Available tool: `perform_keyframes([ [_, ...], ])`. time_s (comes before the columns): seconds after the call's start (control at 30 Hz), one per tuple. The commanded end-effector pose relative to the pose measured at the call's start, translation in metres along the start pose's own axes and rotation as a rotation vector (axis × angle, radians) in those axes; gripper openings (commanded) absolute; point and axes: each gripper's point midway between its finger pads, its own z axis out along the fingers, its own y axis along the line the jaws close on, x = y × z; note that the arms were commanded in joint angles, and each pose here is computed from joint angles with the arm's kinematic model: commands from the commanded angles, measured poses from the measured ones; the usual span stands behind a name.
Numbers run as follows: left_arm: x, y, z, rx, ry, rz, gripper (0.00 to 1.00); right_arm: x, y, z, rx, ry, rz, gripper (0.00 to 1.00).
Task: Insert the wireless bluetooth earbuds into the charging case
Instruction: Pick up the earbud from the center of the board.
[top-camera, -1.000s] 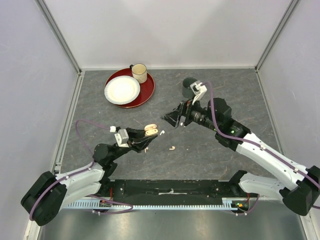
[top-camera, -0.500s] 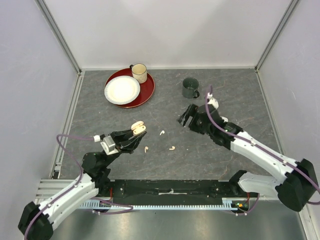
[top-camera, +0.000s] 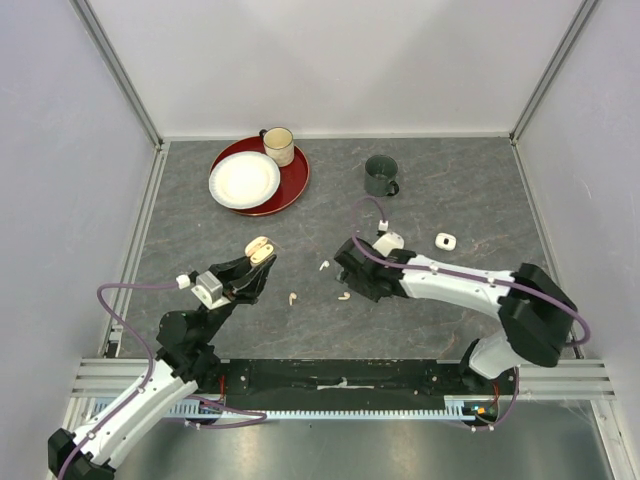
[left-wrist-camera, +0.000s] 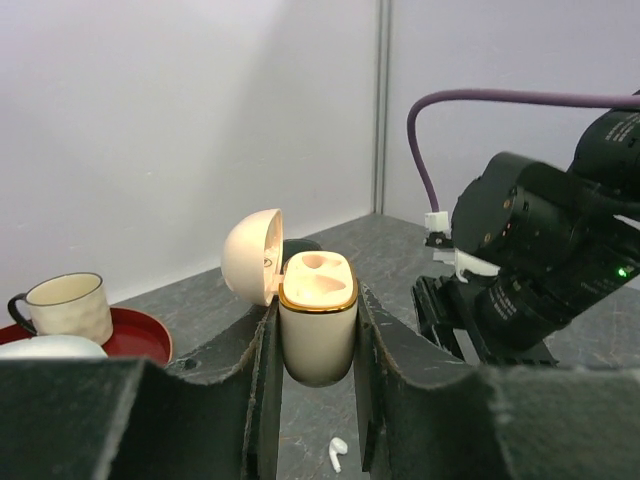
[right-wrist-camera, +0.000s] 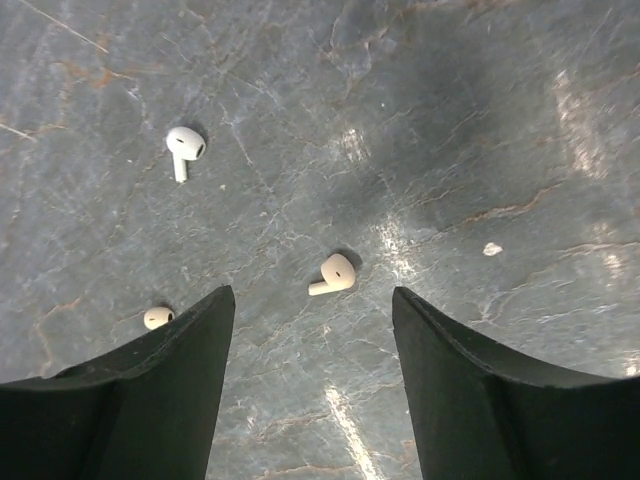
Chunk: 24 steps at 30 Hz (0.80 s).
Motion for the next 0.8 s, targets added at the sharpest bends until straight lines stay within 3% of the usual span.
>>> perform_keyframes([
  [0.0, 0.002, 0.011, -0.003, -0.060, 0.008, 0.031, 0.02, 0.008, 0.011, 0.006, 0.062, -0.016, 0.064, 0.70],
  [0.13, 0.002, 0.012, -0.002, -0.062, 0.008, 0.032, 0.02, 0.013, 0.016, 0.008, 0.066, -0.032, 0.090, 0.68],
  [0.23, 0.002, 0.011, -0.003, -0.062, 0.007, 0.023, 0.02, 0.013, 0.012, 0.011, 0.092, -0.038, 0.099, 0.61],
  [0.77, 0.000, 0.011, -0.006, -0.065, -0.019, 0.014, 0.02, 0.022, 0.008, 0.023, 0.145, -0.023, 0.061, 0.54],
])
